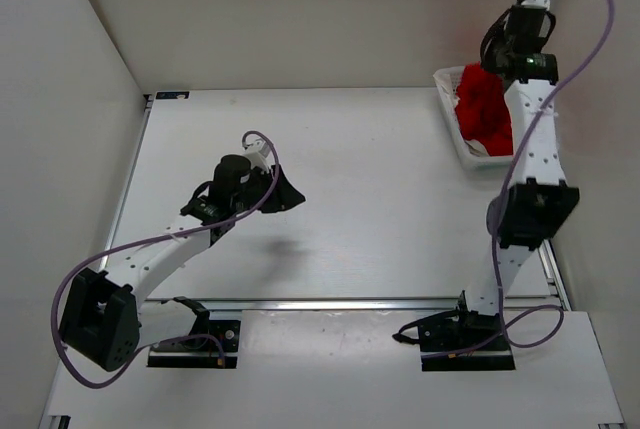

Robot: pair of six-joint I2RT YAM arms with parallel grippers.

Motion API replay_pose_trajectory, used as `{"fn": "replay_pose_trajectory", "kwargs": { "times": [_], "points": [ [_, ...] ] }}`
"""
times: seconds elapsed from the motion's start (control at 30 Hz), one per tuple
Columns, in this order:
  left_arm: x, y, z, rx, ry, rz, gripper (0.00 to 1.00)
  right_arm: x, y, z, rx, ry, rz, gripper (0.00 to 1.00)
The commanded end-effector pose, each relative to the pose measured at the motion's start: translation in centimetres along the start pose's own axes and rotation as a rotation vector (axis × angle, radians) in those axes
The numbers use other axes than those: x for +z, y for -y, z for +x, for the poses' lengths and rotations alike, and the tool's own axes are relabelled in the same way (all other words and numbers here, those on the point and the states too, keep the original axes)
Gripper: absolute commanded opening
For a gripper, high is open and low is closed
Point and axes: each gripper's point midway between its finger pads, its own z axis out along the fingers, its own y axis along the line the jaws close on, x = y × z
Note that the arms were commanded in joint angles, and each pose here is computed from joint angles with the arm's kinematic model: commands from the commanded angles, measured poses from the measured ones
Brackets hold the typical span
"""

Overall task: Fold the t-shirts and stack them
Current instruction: Grab crumpled tshirt from bin with the right arm, then move the tshirt to the center of the board

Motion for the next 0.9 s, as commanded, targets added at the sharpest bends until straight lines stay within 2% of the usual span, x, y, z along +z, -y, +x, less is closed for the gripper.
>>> {"fn": "replay_pose_trajectory", "kwargs": {
  "times": [0.0,0.03,0.13,0.17,0.23,0.3,0.4,0.47,0.57,0.6,0.67,0.7,0.8,0.87],
  "points": [
    [-1.4,1.0,-3.4,-0.024,0.073,0.029,0.50,-17.7,-7.1,-11.5,0.043,0.406,-0.420,0.00],
    [-1.5,1.0,-3.3,-0.029,0.065,0.027,0.50,-19.2,-8.1,-11.6,0.039,0.425,-0.472,0.00],
    [-2.8,0.2,-5.7,-0.046,0.124,0.000,0.51,-30.6,-14.9,-11.8,-0.036,0.566,-0.788,0.00],
    [-2.9,-0.1,-5.9,-0.050,0.132,-0.011,0.51,-32.2,-16.2,-11.6,-0.051,0.583,-0.842,0.00],
    [-3.9,-0.9,-7.2,-0.075,0.177,-0.028,0.51,-38.5,-19.0,-11.6,-0.076,0.638,-1.047,0.00],
    [-4.7,-1.5,-8.4,-0.113,0.214,-0.030,0.53,-42.0,-20.1,-11.7,-0.078,0.650,-1.200,0.00],
    [-5.4,-2.9,-8.8,-0.144,0.238,-0.055,0.55,-43.3,-21.2,-11.4,-0.074,0.614,-1.334,0.00],
    [-5.9,-3.4,-9.1,-0.154,0.262,-0.065,0.56,-41.4,-20.5,-11.2,-0.038,0.572,-1.346,0.00],
    [-6.5,-4.7,-9.1,-0.171,0.291,-0.105,0.58,-33.2,-20.1,-5.6,0.042,0.364,-1.350,0.00],
    [-6.5,-4.8,-8.8,-0.174,0.292,-0.106,0.58,-31.7,-19.8,-4.7,0.061,0.346,-1.345,0.00],
    [-6.5,-6.0,-8.4,-0.200,0.289,-0.137,0.58,-25.6,-19.1,0.4,0.143,0.212,-1.307,0.00],
    [-6.4,-6.0,-8.1,-0.198,0.278,-0.136,0.58,-24.1,-19.5,2.1,0.161,0.161,-1.303,0.00],
    [-5.4,-7.1,-6.8,-0.187,0.242,-0.205,0.57,-16.7,-19.8,8.8,0.192,0.018,-1.185,0.00],
    [-4.8,-8.0,-5.8,-0.165,0.216,-0.261,0.58,-13.4,-19.5,10.6,0.187,-0.022,-1.109,0.00]
  ]
}}
